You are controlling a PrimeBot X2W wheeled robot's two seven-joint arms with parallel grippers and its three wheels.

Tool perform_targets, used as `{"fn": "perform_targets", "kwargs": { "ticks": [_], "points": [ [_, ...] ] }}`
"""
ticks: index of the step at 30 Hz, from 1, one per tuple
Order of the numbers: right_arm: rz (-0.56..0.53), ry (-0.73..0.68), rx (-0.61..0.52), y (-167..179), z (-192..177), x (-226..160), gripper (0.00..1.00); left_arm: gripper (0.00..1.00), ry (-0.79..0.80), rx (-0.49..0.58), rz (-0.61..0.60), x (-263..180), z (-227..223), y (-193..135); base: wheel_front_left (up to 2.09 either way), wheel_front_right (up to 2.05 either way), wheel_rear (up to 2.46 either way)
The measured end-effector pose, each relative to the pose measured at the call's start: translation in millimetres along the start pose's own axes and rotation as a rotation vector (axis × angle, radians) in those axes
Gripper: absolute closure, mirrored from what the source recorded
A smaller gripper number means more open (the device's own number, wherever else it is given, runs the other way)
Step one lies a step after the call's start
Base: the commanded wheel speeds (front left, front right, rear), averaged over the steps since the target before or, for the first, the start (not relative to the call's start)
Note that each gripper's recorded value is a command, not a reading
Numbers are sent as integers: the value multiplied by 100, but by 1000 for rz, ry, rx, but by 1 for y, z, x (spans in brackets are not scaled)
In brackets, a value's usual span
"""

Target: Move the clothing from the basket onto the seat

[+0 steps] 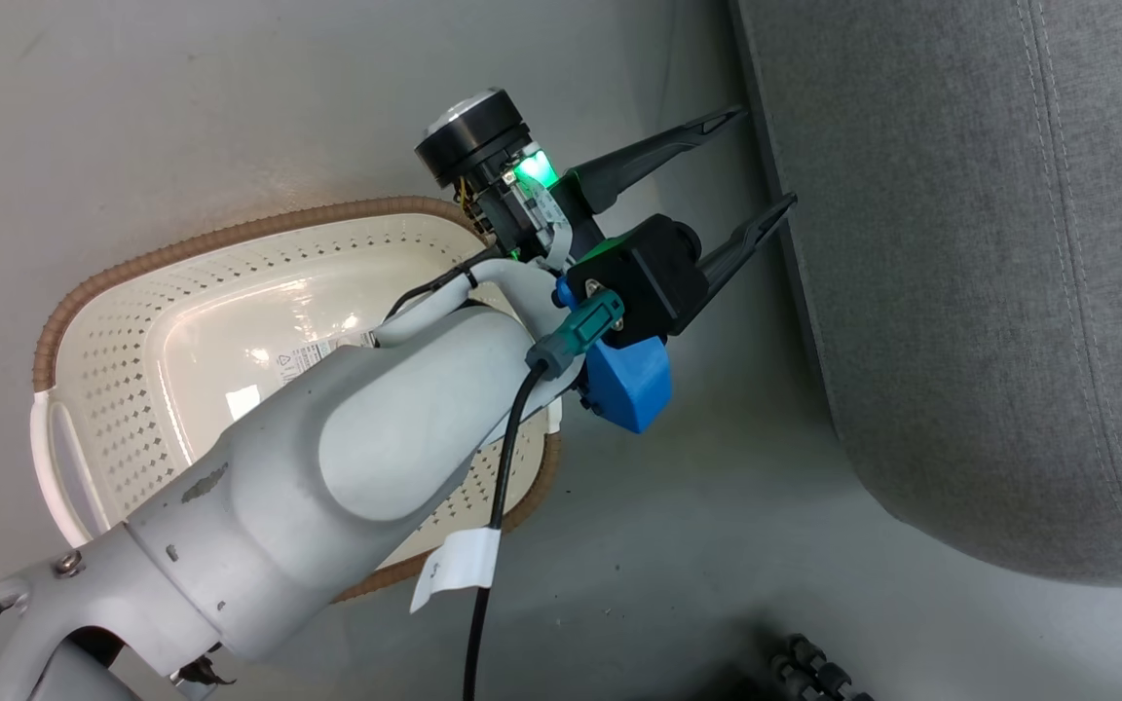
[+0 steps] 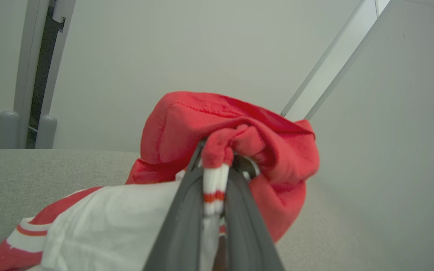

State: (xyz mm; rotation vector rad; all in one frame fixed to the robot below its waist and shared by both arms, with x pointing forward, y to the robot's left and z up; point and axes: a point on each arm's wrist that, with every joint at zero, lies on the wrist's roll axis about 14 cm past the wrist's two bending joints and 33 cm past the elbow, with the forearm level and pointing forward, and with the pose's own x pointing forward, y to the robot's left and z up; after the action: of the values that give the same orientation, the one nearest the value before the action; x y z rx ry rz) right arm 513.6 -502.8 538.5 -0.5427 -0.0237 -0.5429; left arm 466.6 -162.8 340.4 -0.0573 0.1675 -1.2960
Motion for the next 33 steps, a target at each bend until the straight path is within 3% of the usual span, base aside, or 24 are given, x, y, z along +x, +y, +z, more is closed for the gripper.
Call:
{"fn": "perform_targets", "kwargs": {
  "ticks": [9,13,14,15,16,26,33],
  "points": [
    [5,166,46,17,-59,-29,100,0,-4,4,9,0,-1,5,0,0,0],
    [2,190,60,18,-66,-34,100,0,-2,5,4,1,-1,3,0,0,0],
    [-3,191,69,17,-66,-35,92,0,-2,7,4,1,0,3,0,0,0],
    [-12,191,77,15,-65,-36,52,0,-2,10,3,1,1,3,0,0,0],
    [-19,188,85,12,-64,-37,0,0,-4,12,4,1,2,3,0,0,0],
    [-44,135,110,-14,-38,-65,0,0,-59,45,37,-1,41,-3,0,0,0],
    [-18,24,127,-25,6,-83,0,0,-92,57,122,-15,76,-4,0,0,0]
  ]
}}
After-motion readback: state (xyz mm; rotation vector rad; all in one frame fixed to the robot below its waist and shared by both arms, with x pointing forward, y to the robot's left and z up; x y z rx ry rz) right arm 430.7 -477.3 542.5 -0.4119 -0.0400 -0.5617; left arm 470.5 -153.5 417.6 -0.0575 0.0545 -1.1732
